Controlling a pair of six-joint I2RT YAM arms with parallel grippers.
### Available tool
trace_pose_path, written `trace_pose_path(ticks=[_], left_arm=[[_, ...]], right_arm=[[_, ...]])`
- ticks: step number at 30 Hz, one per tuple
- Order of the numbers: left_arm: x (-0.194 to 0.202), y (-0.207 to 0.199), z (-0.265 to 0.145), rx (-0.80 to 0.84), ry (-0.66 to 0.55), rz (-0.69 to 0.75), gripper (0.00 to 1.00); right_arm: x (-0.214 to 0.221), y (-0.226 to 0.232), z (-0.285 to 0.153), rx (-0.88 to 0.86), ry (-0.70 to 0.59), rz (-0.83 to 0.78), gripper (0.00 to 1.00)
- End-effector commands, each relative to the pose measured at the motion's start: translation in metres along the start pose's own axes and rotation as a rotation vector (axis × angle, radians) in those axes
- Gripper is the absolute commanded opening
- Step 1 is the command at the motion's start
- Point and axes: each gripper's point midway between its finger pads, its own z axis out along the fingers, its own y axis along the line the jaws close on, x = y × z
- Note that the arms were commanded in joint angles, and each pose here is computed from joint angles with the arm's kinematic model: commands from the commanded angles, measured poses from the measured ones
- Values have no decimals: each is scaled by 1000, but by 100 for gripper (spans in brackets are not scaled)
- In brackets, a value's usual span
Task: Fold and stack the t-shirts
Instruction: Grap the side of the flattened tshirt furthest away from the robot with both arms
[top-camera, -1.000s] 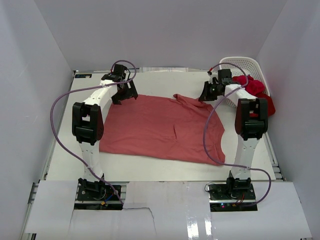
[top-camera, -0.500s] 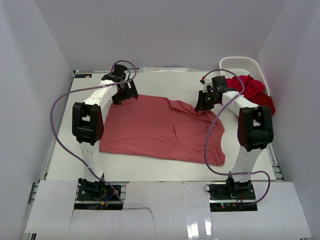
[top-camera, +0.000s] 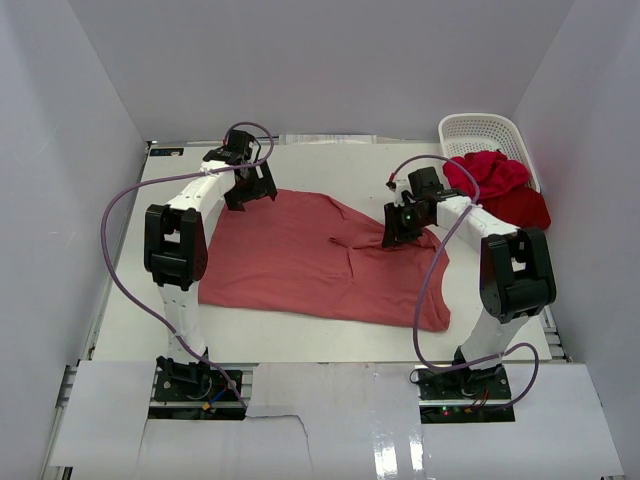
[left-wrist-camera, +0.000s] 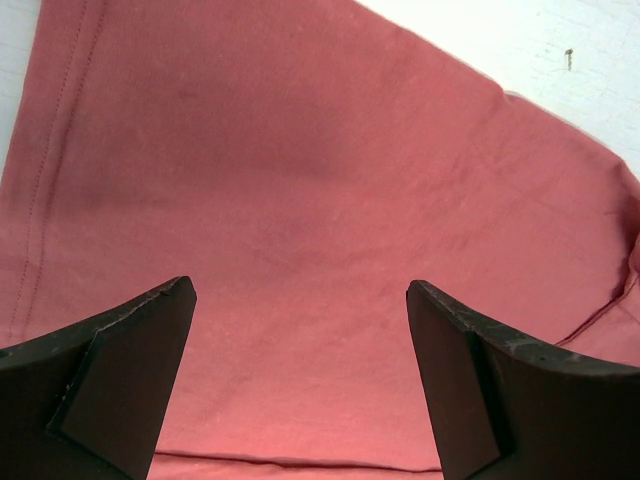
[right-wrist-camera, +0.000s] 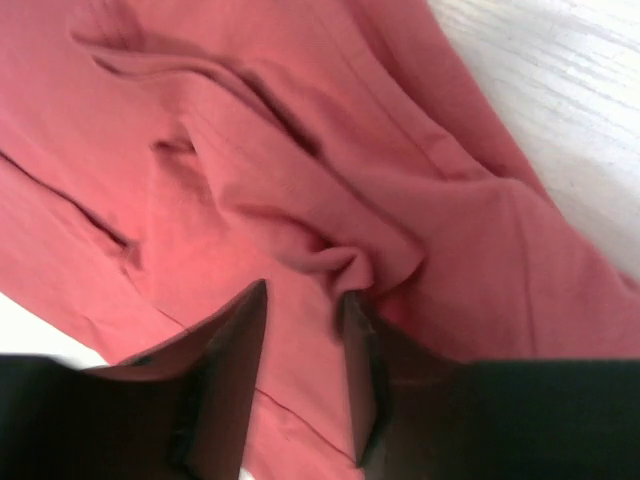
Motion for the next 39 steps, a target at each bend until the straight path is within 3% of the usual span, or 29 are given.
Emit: trace_pose_path(ticks=[1, 3, 4, 6, 16, 18, 20, 21, 24, 29, 33, 35, 36, 38, 39], left_arm=[[-19, -10, -35, 56, -80, 6, 98], [-18, -10, -35, 57, -79, 7, 98], [-18, -10, -35, 57, -79, 7, 98], [-17, -10, -35, 57, -77, 10, 98], [-15, -8, -34, 54, -74, 12, 98], [-15, -9, -34, 54, -74, 16, 98], [-15, -8, -34, 54, -74, 15, 98], [-15, -9, -34, 56, -73, 15, 98], [-15, -9, -35, 58, -73, 17, 98], [-13, -11, -34, 66, -70, 18, 98], [-13, -11, -34, 66, -70, 18, 98], [-13, -11, -34, 65, -70, 18, 98], [-15, -10, -35, 65, -75, 17, 98], [-13, -10, -34, 63, -71, 18, 98], [-14, -11, -35, 66, -73, 18, 98]], right_arm=[[10, -3, -6, 46, 39, 10, 46], [9, -4, -5, 57, 31, 15, 54], [7, -3, -6, 55, 18, 21, 65], [-2, 2, -6, 28, -27, 8, 70], [-38, 11, 15, -65, -65, 34, 71], [-44, 13, 19, -83, -65, 44, 68], [-44, 16, 23, -109, -46, 51, 44], [-44, 17, 24, -117, -42, 56, 27], [-37, 24, 22, -157, -39, 59, 8], [-28, 37, 7, -196, -78, 1, 8], [2, 32, 6, -144, -10, -7, 8], [20, 25, 4, -104, 42, 3, 12], [23, 24, 3, -93, 53, 4, 21], [31, 20, 1, -61, 74, 11, 45], [32, 19, 1, -55, 75, 13, 67]])
